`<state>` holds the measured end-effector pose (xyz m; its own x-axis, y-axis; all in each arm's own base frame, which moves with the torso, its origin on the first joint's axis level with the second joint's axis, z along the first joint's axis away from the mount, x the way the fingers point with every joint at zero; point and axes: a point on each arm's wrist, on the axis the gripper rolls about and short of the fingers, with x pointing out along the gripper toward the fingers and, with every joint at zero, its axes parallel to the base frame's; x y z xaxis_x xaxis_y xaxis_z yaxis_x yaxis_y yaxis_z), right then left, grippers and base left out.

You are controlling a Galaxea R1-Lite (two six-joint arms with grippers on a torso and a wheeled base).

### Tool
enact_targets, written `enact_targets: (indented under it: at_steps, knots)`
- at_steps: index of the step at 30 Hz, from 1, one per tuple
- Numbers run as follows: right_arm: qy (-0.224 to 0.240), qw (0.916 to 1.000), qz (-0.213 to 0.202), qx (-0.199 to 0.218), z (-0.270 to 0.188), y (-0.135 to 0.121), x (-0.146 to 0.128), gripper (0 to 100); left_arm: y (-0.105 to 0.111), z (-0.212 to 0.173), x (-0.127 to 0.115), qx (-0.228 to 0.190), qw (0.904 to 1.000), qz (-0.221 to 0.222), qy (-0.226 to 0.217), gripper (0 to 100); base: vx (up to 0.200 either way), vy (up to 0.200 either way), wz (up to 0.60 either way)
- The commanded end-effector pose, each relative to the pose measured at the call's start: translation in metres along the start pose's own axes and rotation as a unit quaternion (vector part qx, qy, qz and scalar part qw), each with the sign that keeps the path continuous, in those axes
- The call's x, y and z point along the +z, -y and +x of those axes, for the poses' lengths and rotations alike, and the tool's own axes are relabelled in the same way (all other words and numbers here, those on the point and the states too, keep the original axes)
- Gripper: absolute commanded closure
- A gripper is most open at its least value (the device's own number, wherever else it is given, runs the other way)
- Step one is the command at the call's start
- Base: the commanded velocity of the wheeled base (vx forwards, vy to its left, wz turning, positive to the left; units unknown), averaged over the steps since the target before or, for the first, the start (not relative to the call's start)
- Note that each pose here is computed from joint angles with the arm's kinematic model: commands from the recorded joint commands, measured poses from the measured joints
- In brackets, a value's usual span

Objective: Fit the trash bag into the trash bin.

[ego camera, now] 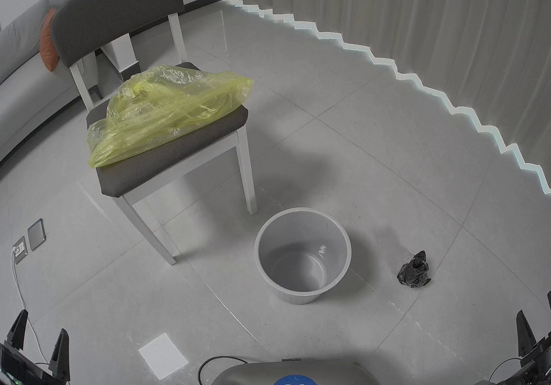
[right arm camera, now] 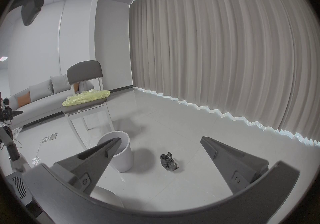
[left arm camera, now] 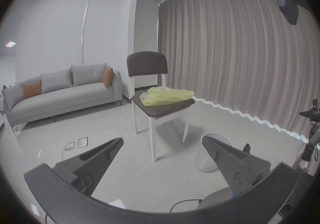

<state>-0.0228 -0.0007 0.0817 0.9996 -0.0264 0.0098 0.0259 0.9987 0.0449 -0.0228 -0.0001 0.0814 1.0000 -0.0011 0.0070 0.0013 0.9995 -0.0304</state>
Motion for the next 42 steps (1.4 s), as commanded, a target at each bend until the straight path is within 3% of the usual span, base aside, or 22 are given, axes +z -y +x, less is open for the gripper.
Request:
enact_targets:
  at_steps: [1, 3, 5, 6, 7, 8, 10, 11, 15, 18, 24, 26, 30, 36, 38, 42]
  knots:
    - [-0.004, 0.9999, -0.012, 0.004, 0.001, 0.000, -0.005, 0, 0.001, -0.005, 0.016, -0.017, 0.9980, -0.010, 0.060, 0, 0.000, 0.000, 0.00]
    - [0.032, 0.9988, -0.032, 0.017, -0.001, -0.001, 0.007, 0, 0.003, -0.017, 0.056, -0.058, 0.9861, -0.046, 0.149, 0, 0.000, 0.000, 0.00]
    - [0.107, 0.9925, -0.014, 0.056, -0.010, -0.003, 0.043, 0, 0.004, -0.023, 0.080, -0.077, 0.9798, -0.079, 0.167, 0, 0.000, 0.000, 0.00]
    - [0.118, 0.9898, 0.013, 0.079, -0.013, -0.004, 0.058, 0, 0.003, -0.024, 0.086, -0.077, 0.9802, -0.080, 0.164, 0, 0.000, 0.000, 0.00]
    - [0.118, 0.9898, 0.013, 0.079, -0.013, -0.004, 0.058, 0, 0.003, -0.024, 0.086, -0.077, 0.9802, -0.080, 0.164, 0, 0.000, 0.000, 0.00]
    - [0.106, 0.9871, 0.049, 0.109, -0.012, -0.005, 0.075, 0, 0.002, -0.020, 0.082, -0.077, 0.9860, -0.079, 0.125, 0, 0.000, 0.000, 0.00]
    - [0.051, 0.9890, 0.046, 0.131, 0.002, -0.007, 0.093, 0, 0.002, -0.005, 0.084, -0.079, 0.9939, -0.046, 0.062, 0, 0.000, 0.000, 0.00]
    - [0.036, 0.9895, 0.042, 0.134, 0.008, -0.008, 0.101, 0, 0.003, 0.003, 0.088, -0.075, 0.9954, -0.030, 0.050, 0, 0.000, 0.000, 0.00]
    - [-0.007, 0.9914, 0.040, 0.125, 0.047, -0.013, 0.144, 0, 0.006, 0.036, 0.123, -0.059, 0.9965, 0.013, 0.058, 0, 0.000, 0.000, 0.00]
    - [-0.029, 0.9911, 0.046, 0.122, 0.078, -0.018, 0.168, 0, 0.007, 0.066, 0.153, -0.026, 0.9980, 0.017, 0.055, 0, 0.000, 0.000, 0.00]
    - [-0.076, 0.9873, 0.069, 0.121, 0.121, -0.022, 0.167, 0, 0.008, 0.115, 0.185, 0.029, 0.9993, 0.023, 0.010, 0, 0.000, 0.000, 0.00]
    - [-0.079, 0.9867, 0.075, 0.121, 0.127, -0.023, 0.167, 0, 0.008, 0.121, 0.188, 0.033, 0.9990, 0.029, -0.002, 0, 0.000, 0.000, 0.00]
    - [-0.092, 0.9873, 0.083, 0.099, 0.157, -0.021, 0.160, 0, 0.007, 0.154, 0.189, 0.046, 0.9938, 0.044, -0.091, 0, 0.000, 0.000, 0.00]
    - [-0.113, 0.9855, 0.084, 0.095, 0.166, -0.020, 0.152, 0, 0.004, 0.212, 0.171, 0.074, 0.9793, 0.072, -0.174, 0, 0.000, 0.000, 0.00]
    - [-0.119, 0.9847, 0.084, 0.095, 0.168, -0.020, 0.150, 0, 0.003, 0.240, 0.159, 0.096, 0.9686, 0.092, -0.210, 0, 0.000, 0.000, 0.00]
    - [-0.125, 0.9845, 0.082, 0.092, 0.168, -0.020, 0.146, 0, 0.003, 0.263, 0.141, 0.095, 0.9541, 0.131, -0.252, 0, 0.000, 0.000, 0.00]
